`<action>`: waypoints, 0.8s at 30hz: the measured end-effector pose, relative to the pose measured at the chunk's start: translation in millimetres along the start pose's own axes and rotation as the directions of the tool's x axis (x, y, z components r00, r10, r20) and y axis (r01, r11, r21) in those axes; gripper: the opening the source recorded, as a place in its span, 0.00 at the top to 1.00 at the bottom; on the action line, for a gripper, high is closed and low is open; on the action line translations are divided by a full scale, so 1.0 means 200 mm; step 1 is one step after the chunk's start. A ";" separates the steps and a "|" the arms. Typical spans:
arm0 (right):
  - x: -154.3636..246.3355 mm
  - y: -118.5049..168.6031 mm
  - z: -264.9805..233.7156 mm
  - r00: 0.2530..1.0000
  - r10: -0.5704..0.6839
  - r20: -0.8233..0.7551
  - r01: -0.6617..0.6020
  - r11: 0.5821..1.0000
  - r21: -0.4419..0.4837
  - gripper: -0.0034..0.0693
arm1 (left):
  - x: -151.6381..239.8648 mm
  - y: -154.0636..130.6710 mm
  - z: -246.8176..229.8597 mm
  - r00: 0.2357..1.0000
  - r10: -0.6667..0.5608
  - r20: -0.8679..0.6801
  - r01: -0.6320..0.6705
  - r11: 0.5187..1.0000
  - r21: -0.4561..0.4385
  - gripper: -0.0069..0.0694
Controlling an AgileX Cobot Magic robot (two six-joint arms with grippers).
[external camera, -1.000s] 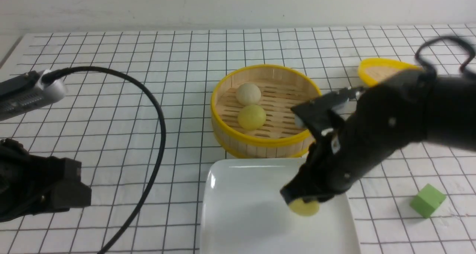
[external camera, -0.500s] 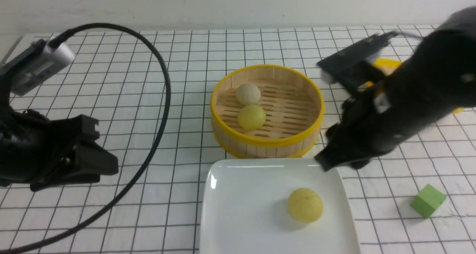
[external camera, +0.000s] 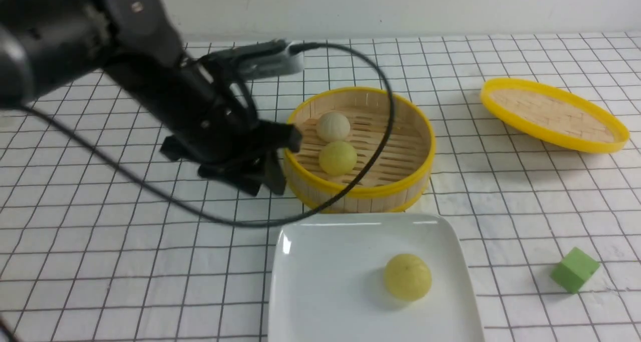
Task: Put the steamed buns into the plate on the white-black tablecloth.
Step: 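Reach into the bamboo steamer and grasp a bun with the left gripper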
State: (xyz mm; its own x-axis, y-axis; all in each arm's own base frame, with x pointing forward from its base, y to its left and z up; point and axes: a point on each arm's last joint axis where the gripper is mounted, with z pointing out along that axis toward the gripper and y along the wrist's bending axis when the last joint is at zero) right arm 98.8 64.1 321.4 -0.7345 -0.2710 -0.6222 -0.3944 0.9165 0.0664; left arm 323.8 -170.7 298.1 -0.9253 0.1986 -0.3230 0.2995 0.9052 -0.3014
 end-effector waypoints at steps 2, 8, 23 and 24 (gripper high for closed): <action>0.04 -0.01 0.02 1.000 0.016 0.003 -0.016 1.000 -0.002 0.97 | -0.10 -0.05 0.04 1.000 -0.003 0.019 0.003 1.000 -0.024 0.42; 0.08 -0.01 0.07 0.999 0.017 -0.027 -0.017 1.000 0.005 0.97 | -0.29 -0.17 0.21 0.999 0.043 0.020 -0.041 0.996 -0.082 0.26; 0.03 0.00 0.07 0.996 0.008 0.089 -0.007 1.000 -0.016 0.96 | -0.42 -0.17 0.73 0.987 0.126 -0.103 -0.147 0.961 -0.233 0.47; 0.03 0.00 0.07 0.996 0.008 0.089 -0.007 1.000 -0.016 0.96 | -0.42 -0.17 0.73 0.987 0.127 -0.103 -0.148 0.961 -0.232 0.49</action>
State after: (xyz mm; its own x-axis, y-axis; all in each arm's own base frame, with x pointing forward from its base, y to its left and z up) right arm 102.2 66.1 305.5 -0.6853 -0.2363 -0.6889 -0.3981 0.9136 0.0828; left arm 424.6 -272.6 203.9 -0.8989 0.3493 -0.2646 0.3706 0.9282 -0.0335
